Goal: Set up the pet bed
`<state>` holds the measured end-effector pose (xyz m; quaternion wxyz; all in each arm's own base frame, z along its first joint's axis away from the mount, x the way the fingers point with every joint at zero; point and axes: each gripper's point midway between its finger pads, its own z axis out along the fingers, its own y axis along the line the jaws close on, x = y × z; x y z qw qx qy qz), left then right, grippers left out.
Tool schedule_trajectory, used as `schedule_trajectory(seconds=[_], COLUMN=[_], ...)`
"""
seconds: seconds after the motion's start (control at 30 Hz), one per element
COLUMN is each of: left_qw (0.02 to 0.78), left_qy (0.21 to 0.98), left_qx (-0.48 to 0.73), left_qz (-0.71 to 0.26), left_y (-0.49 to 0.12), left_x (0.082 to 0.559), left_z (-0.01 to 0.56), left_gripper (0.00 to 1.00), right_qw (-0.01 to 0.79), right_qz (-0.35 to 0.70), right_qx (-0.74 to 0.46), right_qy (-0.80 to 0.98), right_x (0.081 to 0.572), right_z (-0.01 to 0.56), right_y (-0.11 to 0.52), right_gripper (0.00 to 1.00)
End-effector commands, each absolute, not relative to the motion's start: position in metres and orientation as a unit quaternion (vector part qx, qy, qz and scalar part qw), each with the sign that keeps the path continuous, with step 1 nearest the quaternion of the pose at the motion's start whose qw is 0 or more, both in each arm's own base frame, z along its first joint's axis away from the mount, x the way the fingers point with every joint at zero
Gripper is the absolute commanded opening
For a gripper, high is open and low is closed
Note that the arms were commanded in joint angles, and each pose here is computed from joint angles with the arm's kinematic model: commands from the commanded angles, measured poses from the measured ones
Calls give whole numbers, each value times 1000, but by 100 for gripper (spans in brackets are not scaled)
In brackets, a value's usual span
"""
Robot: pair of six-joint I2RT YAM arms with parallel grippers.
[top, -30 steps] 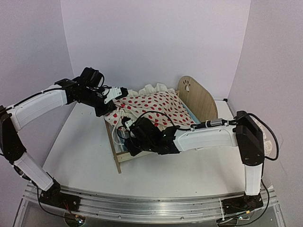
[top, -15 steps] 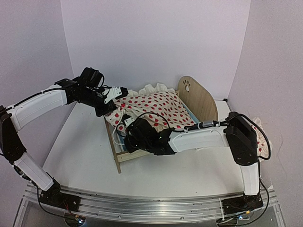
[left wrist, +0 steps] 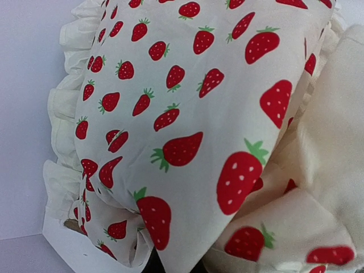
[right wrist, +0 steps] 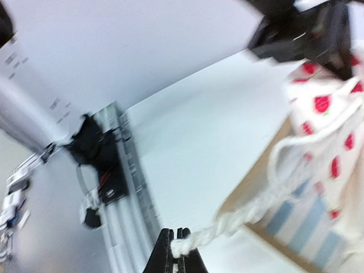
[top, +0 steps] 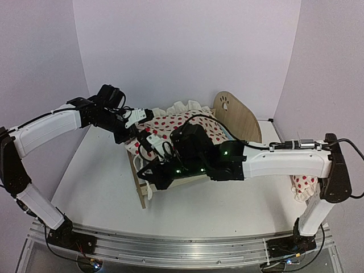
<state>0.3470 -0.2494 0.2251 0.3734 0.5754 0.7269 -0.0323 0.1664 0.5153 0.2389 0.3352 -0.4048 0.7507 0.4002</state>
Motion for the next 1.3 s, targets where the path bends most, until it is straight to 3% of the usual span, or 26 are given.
schedule_trajectory(seconds=[0.0,0.13,0.27,0.37,0.6,0.87,1.0,1.17,1.27], left_qw=[395,386,383,387,388,389,386,391,392], left_qy=[716,718,717,716,716,712,708,703,703], left_qx=[574,577,580,577,574,576,582,586,585], left_qz=[-27,-43,-61,-68,-91,-102,-105,-101,-100], left_y=[-246,-248,-251,-254,-263,-274,-278,-282,-282], left_x=[347,341,334,335,334,334,333,338,339], left_z=[238,234,234,237,241,239,237,240,240], left_gripper=[0,0,0,0,0,0,0,0,0], right_qw=[191,143,164,214,318,367,389,458,451], right_qz=[367,329,300,293,320,337,330,206,149], right_qx=[-421,-424,-409,-396,-368,-321,-465,-639,-694], right_qy=[808,832,846,844,813,805,724,582,540], right_x=[129,121,133,154,189,217,197,198,203], right_z=[148,97,93,120,203,228,237,232,216], right_y=[489,472,462,461,495,531,544,538,535], right_gripper=[0,4,31,40,46,43,42,37,36])
